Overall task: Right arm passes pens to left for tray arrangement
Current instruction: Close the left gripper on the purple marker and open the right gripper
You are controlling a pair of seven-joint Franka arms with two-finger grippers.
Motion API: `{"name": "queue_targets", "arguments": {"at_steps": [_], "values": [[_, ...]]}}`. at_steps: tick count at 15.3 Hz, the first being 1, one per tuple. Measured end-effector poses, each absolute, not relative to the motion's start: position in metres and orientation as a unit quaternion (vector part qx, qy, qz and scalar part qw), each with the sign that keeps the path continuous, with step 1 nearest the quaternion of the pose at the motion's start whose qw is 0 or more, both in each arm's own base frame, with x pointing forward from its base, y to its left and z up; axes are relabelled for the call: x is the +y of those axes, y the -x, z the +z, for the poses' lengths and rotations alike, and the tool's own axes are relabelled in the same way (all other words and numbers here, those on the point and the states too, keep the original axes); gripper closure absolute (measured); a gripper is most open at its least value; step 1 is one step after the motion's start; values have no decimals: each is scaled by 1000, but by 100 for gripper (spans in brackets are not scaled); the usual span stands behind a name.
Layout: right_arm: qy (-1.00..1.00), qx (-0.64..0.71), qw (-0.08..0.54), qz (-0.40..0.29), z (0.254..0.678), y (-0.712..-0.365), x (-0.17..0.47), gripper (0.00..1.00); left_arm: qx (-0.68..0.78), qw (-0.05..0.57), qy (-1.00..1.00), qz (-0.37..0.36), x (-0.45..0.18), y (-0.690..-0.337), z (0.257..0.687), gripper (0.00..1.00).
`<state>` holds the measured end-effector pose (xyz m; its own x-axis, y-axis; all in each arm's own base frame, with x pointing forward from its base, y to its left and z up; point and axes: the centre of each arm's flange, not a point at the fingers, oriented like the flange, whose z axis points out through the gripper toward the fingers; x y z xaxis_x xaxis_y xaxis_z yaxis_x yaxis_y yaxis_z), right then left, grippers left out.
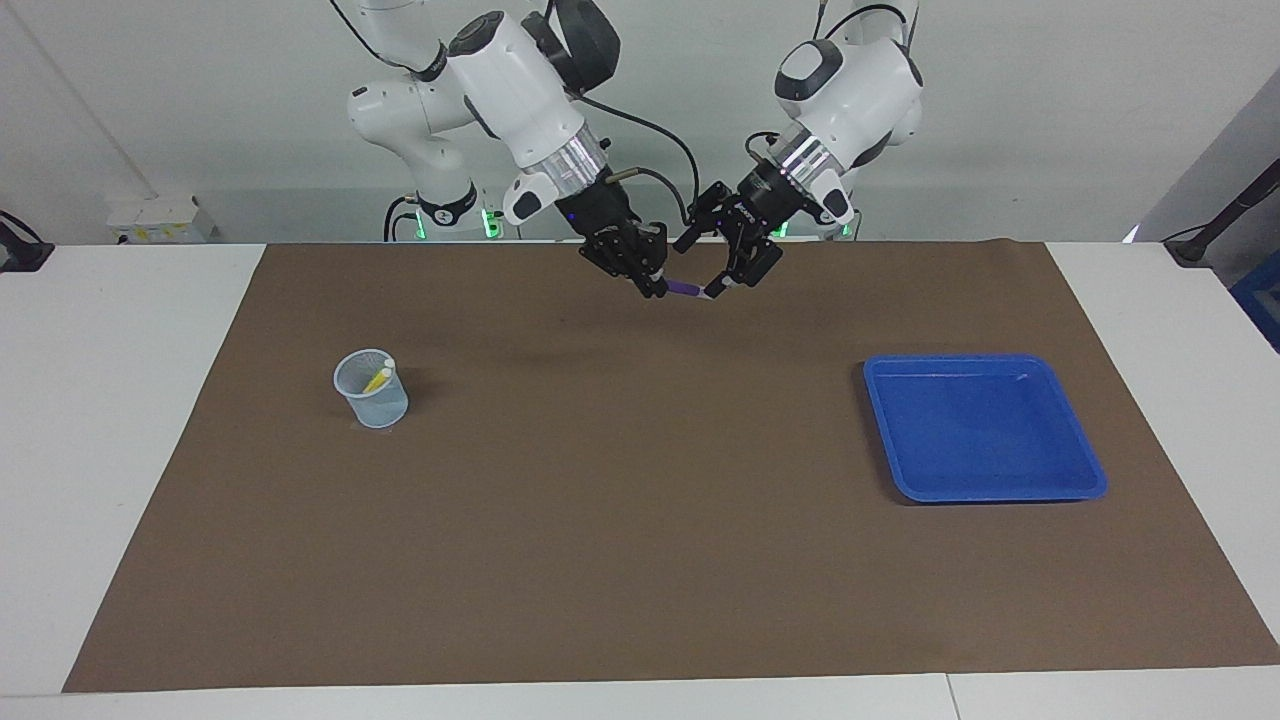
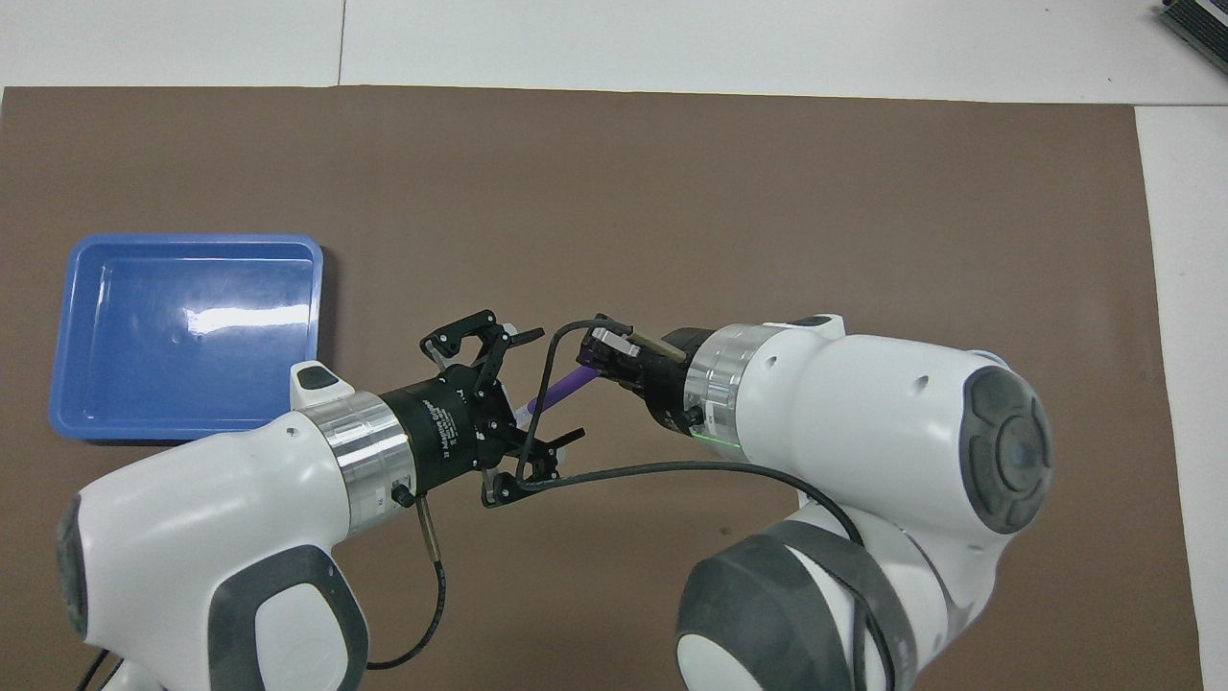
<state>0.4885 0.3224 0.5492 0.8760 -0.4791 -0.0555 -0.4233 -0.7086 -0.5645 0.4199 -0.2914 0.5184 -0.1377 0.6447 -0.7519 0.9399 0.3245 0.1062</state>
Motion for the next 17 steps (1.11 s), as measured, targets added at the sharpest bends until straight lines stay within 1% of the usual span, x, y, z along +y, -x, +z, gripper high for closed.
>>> {"name": "queue_targets", "arguments": {"at_steps": [7,8,9,10,12,13,14,15,16,17], "values": [[923,246,292,-49,548,-490,319,82,731,363,-544,-197,-294,-420,509,0],[923,246,292,-49,548,-490,319,82,730,362,-545,-197,-294,-420,508,7],[923,246,292,-49,548,-490,319,82,730,362,-545,-197,-294,-419,507,10],[923,247,292,-49,548,-491,318,82,731,360,-546,-197,-294,-419,506,10],[923,247,292,-49,547,-491,318,82,730,359,-547,-197,-295,-418,504,24],[922,247,292,-50,548,-491,318,82,730,359,-547,-197,-295,-418,504,24],[922,248,292,-50,548,-491,317,82,730,359,-548,-197,-295,-417,504,32],[922,248,292,-50,547,-491,317,82,730,359,-548,-197,-295,-417,504,44],[922,248,292,-50,547,-492,317,82,729,359,-548,-197,-295,-417,504,49],[922,248,292,-50,547,-492,316,82,729,359,-548,-197,-295,-417,504,50]]}}
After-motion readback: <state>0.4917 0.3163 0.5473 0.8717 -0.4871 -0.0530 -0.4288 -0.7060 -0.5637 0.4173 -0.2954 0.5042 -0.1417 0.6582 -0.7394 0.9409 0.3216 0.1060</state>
